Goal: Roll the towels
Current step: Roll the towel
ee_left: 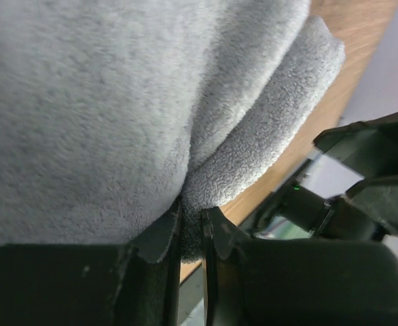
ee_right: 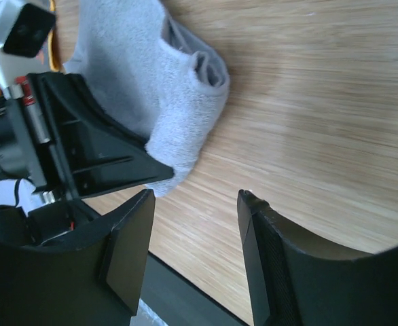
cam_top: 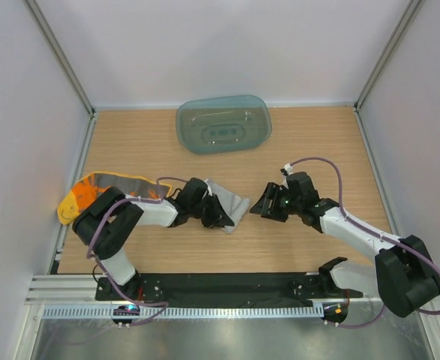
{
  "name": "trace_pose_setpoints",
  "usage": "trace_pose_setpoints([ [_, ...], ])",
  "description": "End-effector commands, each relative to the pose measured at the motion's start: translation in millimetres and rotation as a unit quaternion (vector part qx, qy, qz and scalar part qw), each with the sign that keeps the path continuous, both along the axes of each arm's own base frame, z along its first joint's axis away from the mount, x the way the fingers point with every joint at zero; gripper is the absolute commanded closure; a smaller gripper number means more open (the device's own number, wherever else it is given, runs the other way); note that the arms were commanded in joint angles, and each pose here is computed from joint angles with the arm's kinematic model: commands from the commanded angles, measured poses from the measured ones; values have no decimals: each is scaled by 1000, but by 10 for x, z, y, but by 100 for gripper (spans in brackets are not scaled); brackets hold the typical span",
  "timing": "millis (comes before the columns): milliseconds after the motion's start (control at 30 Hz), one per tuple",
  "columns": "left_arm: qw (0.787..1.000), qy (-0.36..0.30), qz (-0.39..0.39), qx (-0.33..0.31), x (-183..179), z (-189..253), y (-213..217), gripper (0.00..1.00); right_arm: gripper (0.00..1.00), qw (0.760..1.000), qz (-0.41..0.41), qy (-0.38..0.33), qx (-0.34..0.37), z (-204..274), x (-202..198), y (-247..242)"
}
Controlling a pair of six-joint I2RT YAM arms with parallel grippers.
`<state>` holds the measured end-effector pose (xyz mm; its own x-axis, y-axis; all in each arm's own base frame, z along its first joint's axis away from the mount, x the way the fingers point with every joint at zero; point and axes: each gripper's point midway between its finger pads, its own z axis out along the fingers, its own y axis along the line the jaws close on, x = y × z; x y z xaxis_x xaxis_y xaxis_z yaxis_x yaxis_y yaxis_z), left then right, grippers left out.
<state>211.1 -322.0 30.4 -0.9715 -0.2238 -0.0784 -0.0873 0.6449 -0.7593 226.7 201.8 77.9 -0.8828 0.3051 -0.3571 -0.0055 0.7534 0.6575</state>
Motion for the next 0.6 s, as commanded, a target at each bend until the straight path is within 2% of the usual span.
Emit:
trace_pose_setpoints([
  [0,995,63,24,-77,3,48,-51,100,42,995,30,-52,76,285,127,340],
  [33,993,50,25,-106,67,127,-90,100,42,995,30,-53,77,283,141,361],
  [100,990,77,38,-111,38,28,-35,100,42,996,25,-53,73,217,189,395],
  [400,986,103,70,-110,54,-98,83,100,46,997,18,-23,65,-199,326,480],
  [567,984,119,71,-109,35,-169,106,100,46,997,24,-22,71,-269,375,563],
])
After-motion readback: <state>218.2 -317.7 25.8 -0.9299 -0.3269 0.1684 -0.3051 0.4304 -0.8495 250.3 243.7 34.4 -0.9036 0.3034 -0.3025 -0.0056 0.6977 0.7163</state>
